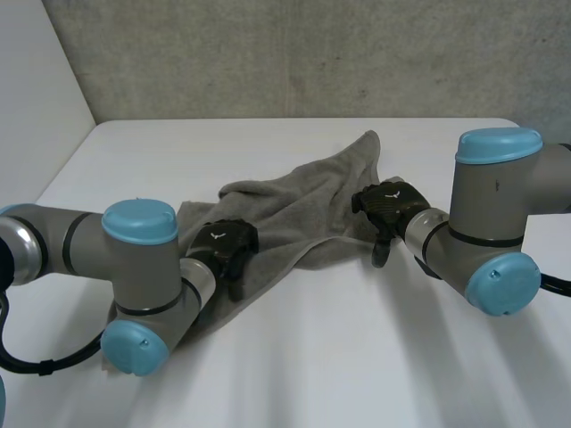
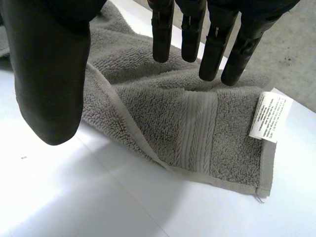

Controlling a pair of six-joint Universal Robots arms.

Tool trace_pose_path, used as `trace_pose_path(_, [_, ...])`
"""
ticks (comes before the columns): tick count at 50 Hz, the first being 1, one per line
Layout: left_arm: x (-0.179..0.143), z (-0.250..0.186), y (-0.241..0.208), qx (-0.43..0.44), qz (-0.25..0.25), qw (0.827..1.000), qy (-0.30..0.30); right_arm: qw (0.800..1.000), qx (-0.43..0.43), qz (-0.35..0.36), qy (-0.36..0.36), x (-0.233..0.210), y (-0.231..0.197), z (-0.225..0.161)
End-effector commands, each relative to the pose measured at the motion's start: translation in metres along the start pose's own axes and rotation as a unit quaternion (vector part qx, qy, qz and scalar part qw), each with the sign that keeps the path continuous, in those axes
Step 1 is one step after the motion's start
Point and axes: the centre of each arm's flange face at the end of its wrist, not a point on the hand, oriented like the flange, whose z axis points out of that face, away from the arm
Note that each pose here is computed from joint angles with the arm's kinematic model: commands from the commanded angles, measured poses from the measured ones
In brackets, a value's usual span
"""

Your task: Fold the towel.

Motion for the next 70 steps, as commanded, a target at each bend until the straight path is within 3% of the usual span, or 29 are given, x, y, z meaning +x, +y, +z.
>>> trace_pose_path(1, [-0.001, 0.0, 0.001, -0.002, 0.005, 1.0, -0.001, 1.0, 0.0, 0.0, 0.0, 0.0, 0.0, 0.0])
trace_pose_path(35, [-0.007, -0.007, -0.001, -0.005, 0.02, 1.0, -0.009, 1.0, -0.003, -0.011, 0.0, -0.001, 0.002, -0.001])
trace_pose_path(51, [-0.015, -0.034, -0.038, 0.04, 0.015, 0.999, -0.007, 1.0, 0.021, -0.013, 0.004, -0.001, 0.004, 0.014])
trace_pose_path(60, [-0.018, -0.05, -0.053, 0.061, 0.013, 0.998, 0.013, 0.999, 0.015, -0.008, -0.046, -0.012, 0.015, 0.023])
trace_pose_path(70, [-0.023, -0.054, -0.058, 0.068, 0.01, 0.998, 0.006, 0.997, -0.017, 0.002, -0.076, -0.016, 0.009, -0.001])
